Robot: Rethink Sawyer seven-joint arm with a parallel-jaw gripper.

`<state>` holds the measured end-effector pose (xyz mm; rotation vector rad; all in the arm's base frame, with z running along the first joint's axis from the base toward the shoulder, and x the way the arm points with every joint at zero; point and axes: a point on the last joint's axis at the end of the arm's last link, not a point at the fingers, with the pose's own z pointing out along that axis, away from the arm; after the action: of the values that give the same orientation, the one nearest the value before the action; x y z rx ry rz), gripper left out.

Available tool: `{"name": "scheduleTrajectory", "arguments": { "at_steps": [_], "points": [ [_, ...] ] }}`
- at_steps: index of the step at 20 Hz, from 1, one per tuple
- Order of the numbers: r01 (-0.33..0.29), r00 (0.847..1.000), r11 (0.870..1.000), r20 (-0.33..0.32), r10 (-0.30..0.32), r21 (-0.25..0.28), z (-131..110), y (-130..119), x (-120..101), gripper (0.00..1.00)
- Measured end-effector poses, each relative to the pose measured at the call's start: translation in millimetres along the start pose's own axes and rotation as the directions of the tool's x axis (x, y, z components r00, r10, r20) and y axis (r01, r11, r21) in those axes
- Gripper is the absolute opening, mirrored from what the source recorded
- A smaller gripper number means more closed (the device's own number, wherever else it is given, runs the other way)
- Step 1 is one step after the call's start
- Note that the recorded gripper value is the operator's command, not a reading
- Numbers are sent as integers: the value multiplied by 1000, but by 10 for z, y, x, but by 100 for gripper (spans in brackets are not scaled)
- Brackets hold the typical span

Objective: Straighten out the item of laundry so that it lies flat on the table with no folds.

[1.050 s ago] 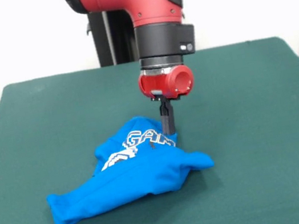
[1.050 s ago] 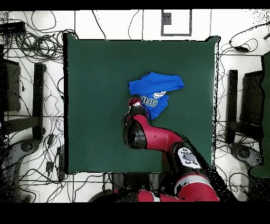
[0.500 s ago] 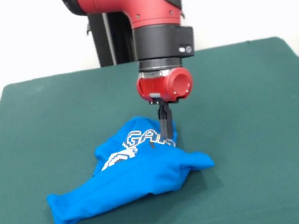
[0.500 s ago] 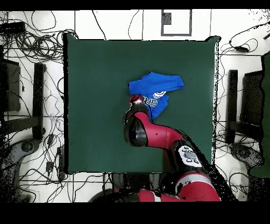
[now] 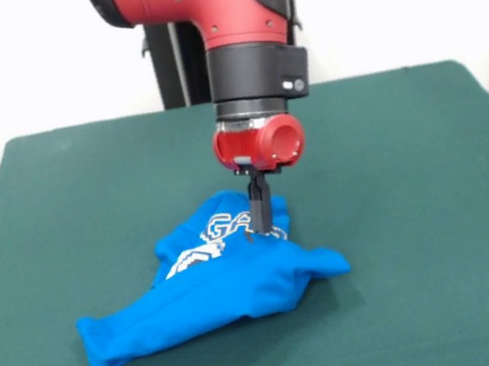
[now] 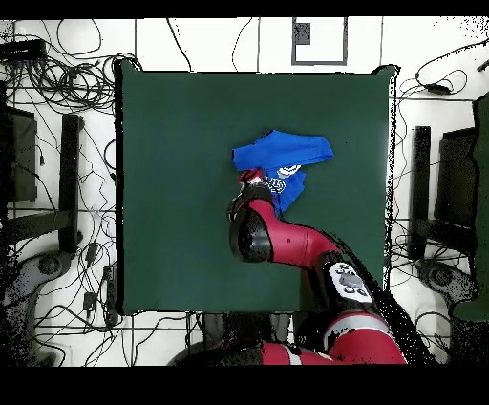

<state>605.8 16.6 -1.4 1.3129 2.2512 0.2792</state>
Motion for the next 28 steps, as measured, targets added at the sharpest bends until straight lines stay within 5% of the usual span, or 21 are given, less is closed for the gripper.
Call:
{"name": "scheduleTrajectory", "arguments": {
  "at_steps": [16,28],
  "points": [
    [-19,1000,1000,11,19,-11,39,28,-126,0],
    [-34,999,998,-25,33,-47,70,187,0,0]
  ]
}}
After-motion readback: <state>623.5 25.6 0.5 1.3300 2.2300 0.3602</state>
